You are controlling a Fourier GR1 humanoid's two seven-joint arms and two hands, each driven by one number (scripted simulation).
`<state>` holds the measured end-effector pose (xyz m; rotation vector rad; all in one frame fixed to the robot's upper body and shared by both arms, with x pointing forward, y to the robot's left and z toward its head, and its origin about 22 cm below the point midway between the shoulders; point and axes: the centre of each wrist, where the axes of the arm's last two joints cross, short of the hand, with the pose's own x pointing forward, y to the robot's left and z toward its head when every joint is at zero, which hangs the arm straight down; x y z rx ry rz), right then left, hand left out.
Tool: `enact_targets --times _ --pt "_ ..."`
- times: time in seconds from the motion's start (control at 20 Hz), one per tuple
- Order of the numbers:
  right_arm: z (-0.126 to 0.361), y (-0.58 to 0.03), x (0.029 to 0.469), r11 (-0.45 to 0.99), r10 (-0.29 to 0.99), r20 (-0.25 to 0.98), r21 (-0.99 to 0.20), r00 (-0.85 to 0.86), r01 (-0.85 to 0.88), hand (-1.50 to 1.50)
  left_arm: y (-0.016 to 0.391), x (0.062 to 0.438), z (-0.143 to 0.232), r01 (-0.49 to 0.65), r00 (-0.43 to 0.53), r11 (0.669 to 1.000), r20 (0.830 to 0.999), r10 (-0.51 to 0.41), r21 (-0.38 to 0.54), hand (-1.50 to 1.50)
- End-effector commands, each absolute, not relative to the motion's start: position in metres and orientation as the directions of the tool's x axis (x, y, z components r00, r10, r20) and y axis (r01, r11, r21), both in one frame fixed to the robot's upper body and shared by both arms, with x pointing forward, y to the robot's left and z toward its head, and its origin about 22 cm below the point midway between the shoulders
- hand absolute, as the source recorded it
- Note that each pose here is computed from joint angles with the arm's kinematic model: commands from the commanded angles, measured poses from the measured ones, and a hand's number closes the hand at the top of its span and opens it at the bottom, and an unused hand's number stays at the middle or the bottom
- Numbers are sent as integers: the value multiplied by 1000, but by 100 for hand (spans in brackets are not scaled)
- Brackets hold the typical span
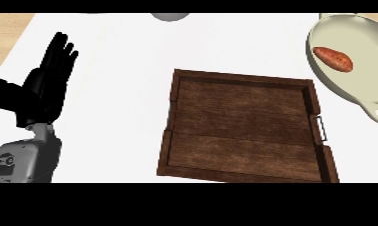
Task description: Pick the sweet potato from the tray and place it in the pot
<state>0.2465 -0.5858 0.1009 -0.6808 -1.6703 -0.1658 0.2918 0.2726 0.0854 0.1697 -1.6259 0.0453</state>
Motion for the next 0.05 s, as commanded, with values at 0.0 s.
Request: enact_targets --times 0.0 --pt "111 -593 241 821 340 939 -266 -57 506 -150 277 290 84 -137 -52 989 996 -69 61 0"
